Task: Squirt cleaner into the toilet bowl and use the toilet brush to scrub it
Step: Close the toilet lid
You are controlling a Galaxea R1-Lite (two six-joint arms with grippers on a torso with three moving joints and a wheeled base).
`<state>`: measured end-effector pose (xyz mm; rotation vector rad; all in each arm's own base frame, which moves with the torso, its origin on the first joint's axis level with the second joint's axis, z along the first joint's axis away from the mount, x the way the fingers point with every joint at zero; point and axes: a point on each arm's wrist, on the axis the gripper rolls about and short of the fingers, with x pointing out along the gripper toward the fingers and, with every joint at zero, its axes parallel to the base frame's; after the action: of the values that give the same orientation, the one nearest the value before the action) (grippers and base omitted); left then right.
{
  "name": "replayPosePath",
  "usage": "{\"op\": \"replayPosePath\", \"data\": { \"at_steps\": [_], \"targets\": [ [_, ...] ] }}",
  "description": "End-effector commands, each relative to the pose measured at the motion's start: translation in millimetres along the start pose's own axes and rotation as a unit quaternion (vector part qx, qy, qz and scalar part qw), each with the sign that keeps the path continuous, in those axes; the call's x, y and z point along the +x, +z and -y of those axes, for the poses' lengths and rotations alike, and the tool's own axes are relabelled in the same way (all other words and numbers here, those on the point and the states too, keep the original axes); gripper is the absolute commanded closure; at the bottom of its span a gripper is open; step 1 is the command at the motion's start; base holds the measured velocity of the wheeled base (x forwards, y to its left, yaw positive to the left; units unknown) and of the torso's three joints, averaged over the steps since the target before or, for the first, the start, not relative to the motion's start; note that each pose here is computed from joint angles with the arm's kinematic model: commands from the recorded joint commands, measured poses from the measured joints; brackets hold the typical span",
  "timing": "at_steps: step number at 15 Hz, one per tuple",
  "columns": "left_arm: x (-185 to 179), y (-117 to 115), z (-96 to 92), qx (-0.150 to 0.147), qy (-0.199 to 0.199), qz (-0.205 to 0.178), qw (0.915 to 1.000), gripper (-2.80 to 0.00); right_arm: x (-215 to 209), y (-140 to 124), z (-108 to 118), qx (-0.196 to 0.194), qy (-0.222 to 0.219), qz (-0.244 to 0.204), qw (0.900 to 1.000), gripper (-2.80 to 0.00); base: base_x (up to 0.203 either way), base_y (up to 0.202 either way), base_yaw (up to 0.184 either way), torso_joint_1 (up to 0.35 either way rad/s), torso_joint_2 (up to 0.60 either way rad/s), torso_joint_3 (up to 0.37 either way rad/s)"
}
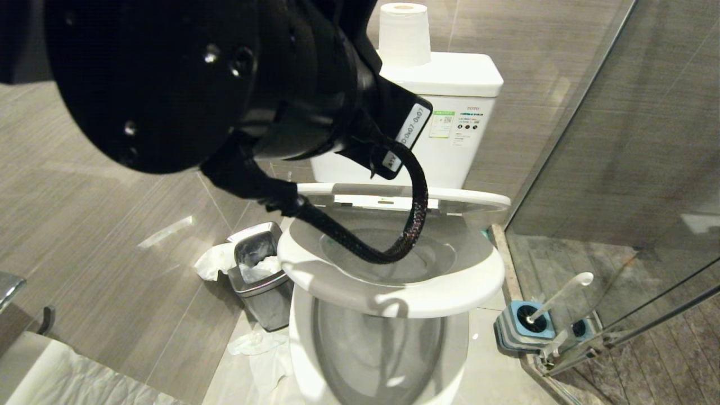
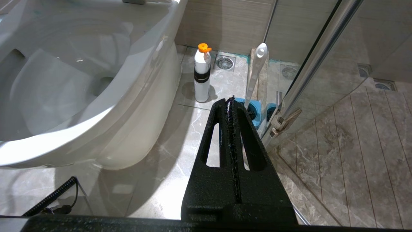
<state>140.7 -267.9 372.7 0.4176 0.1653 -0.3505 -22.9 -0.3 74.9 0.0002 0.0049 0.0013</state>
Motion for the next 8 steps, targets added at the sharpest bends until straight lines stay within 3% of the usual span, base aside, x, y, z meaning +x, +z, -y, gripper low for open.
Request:
{"op": "replayPosePath", "data": {
  "at_steps": [1, 8],
  "targets": [
    [2, -4, 4.9, -0.024, -0.038, -0.012, 0.9989, 0.0, 0, 0, 0, 0.0, 0.0, -0.001, 1.0, 0.0, 0.0, 0.0, 0.0, 0.0, 0.0, 0.0],
    [20, -15, 17.6, -0.053, -0.109, -0.05, 0.9914, 0.0, 0, 0, 0, 0.0, 0.0, -0.001, 1.0, 0.0, 0.0, 0.0, 0.0, 0.0, 0.0, 0.0]
  ]
}}
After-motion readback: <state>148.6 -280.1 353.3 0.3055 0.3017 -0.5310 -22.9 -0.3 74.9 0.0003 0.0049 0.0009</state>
